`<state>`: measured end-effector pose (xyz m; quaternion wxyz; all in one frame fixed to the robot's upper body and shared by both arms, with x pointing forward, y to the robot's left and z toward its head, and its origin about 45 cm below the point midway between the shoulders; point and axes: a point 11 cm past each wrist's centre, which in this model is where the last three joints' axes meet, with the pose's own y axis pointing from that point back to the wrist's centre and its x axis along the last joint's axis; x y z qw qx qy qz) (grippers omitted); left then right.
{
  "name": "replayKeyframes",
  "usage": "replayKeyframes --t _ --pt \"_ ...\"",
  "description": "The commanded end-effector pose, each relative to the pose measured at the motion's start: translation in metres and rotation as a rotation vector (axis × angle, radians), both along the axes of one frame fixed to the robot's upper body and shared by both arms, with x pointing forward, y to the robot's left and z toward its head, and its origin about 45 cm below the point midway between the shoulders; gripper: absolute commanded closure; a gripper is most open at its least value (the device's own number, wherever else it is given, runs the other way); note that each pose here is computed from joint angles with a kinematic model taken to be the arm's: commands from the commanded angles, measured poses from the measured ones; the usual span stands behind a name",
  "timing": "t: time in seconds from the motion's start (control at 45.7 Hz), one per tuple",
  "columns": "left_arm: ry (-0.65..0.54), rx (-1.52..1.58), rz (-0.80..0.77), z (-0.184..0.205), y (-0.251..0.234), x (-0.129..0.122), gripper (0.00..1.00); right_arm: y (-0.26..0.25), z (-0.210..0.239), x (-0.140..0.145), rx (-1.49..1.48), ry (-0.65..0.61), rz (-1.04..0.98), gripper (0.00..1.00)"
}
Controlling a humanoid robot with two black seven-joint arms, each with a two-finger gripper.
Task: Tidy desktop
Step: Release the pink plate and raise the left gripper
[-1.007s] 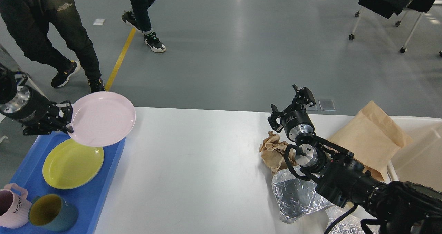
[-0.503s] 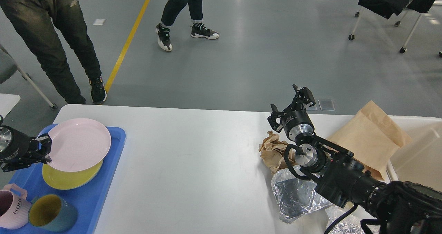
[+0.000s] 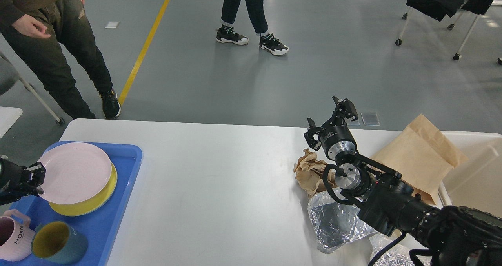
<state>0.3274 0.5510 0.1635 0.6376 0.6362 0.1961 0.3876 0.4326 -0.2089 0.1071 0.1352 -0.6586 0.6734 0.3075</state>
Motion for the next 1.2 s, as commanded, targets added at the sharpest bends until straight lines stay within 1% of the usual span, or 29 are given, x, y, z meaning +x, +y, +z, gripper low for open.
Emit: replayKeyframes --t 0.0,0.066,0.109,0.285,0.35,0.394,0.46,0.591,0.7,0.766,0.876,0.919,1.051,1.182 --pt "-0.005 -0.006 0.003 -0.004 -0.002 0.0 1.0 0.0 0.0 0.0 0.0 0.0 0.0 0.0" --pt "-0.009 -0.015 0.003 -0.004 -0.005 0.001 0.99 0.0 0.0 0.0 0.0 0.0 0.0 0.0" --pt "-0.009 -0.019 0.0 -0.005 -0.006 0.002 0.97 0.0 0.0 0.0 0.0 0.0 0.0 0.0" --pt "0.014 -0.023 -0.001 -0.014 -0.008 -0.004 0.91 0.0 0.0 0.0 0.0 0.0 0.0 0.0" --pt "0.012 -0.021 0.0 -0.014 -0.007 -0.004 0.88 0.0 0.0 0.0 0.0 0.0 0.0 0.0" --pt "0.014 -0.021 0.001 -0.014 -0.007 -0.005 0.83 0.0 0.0 0.0 0.0 0.0 0.0 0.0" --pt "0.014 -0.022 0.0 -0.015 -0.008 -0.005 0.74 0.0 0.0 0.0 0.0 0.0 0.0 0.0" --pt "0.009 -0.018 0.003 -0.014 -0.006 -0.005 0.51 0.0 0.0 0.0 0.0 0.0 0.0 0.0" --pt "-0.02 -0.008 0.006 -0.01 -0.004 -0.001 0.33 0.0 0.0 0.0 0.0 0.0 0.0 0.0" --pt "-0.045 0.0 0.009 -0.007 -0.004 0.004 0.19 0.0 0.0 0.0 0.0 0.0 0.0 0.0" --pt "-0.107 0.001 0.021 0.002 -0.006 0.016 0.06 0.0 0.0 0.0 0.0 0.0 0.0 0.0" --pt "-0.13 0.008 0.026 0.006 -0.006 0.022 0.05 0.0 0.0 0.0 0.0 0.0 0.0 0.0" --pt "-0.15 0.007 0.022 0.016 -0.009 0.03 0.05 0.0 0.0 0.0 0.0 0.0 0.0 0.0" --pt "-0.244 -0.046 0.026 0.035 -0.021 0.053 0.04 0.0 0.0 0.0 0.0 0.0 0.0 0.0"
